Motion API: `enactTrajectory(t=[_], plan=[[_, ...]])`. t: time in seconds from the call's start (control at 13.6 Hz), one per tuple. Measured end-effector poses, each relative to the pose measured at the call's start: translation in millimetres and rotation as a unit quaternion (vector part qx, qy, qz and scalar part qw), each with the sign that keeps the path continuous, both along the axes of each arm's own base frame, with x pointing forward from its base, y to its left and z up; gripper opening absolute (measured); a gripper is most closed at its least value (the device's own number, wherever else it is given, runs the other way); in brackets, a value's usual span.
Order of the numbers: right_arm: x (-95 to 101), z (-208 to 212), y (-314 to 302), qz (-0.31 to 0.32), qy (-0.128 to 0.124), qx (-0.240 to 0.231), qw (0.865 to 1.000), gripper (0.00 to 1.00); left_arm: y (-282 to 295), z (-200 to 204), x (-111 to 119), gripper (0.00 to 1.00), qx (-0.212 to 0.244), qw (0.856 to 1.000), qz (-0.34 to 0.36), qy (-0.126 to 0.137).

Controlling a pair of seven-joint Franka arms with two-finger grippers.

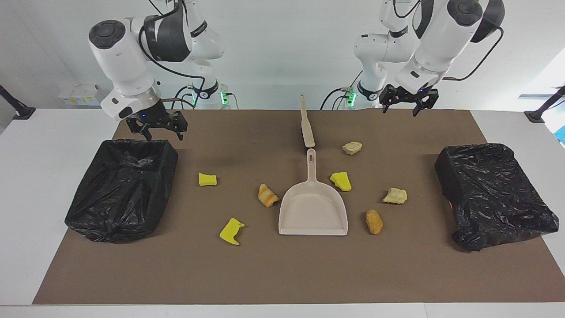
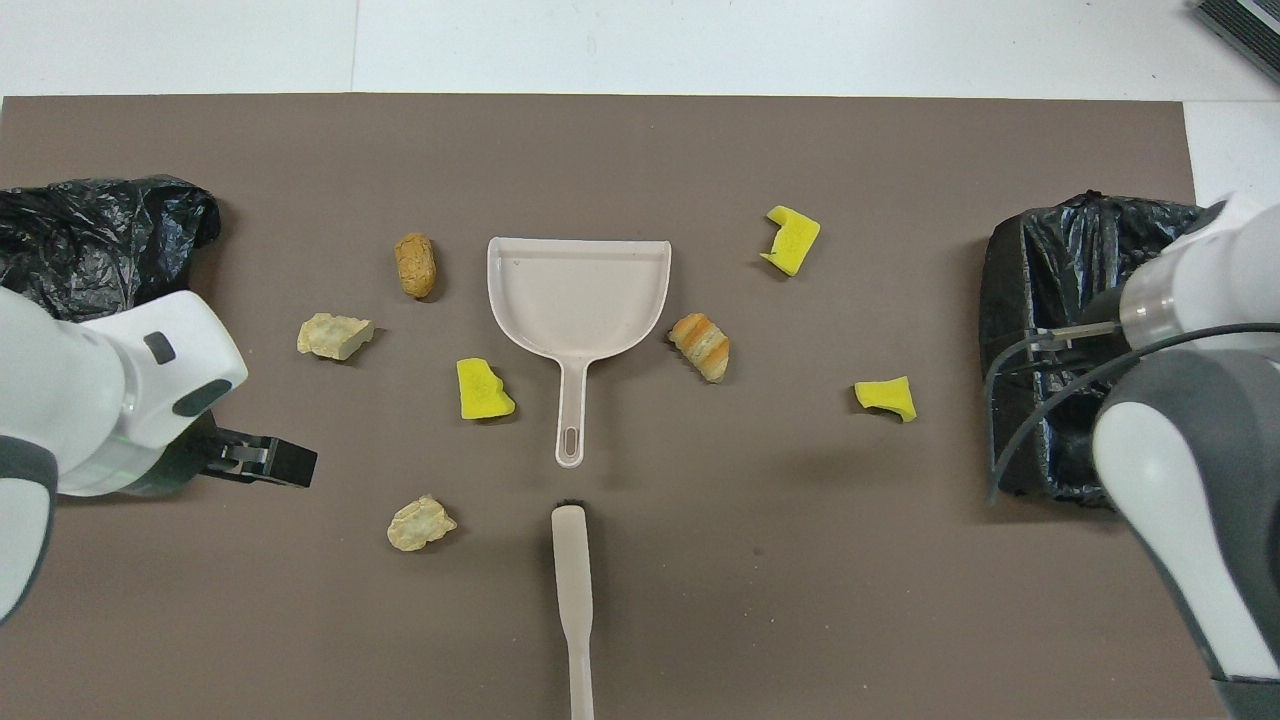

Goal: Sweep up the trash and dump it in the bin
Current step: 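Reach the right gripper to the dustpan handle while the left gripper approaches the brush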

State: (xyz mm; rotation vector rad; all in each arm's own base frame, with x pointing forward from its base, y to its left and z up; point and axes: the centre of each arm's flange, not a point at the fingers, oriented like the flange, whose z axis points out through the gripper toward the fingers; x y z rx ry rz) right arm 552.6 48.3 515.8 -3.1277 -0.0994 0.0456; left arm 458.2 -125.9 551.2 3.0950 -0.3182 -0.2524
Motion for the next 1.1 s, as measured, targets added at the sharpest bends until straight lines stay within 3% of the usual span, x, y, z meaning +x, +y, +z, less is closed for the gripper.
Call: enactTrajectory(t=[0.22,0.59,0.74,1.1], plan=[[8.6,-23.0,59.7,-0.008,-0.009,0.014,1.000,1.00,-15.4,-28.6,-25.1,1.00,-0.003,1.000,-0.002,0.004],[21.8,-42.8,145.9,-0.029,-0.003,0.039,0.999,1.00,-55.1,-65.4,-66.0,1.00,0.005,1.000,-0.020,0.007],[22.0,-50.9,183.4,-0.045,0.005,0.046,0.998,1.00,-79.8,-82.6,-88.2,1.00,0.007,1.000,-0.028,0.006],[20.3,-69.7,272.2,-0.078,-0.002,0.058,0.995,1.00,-128.6,-101.4,-132.3,1.00,0.002,1.000,-0.007,0.016]])
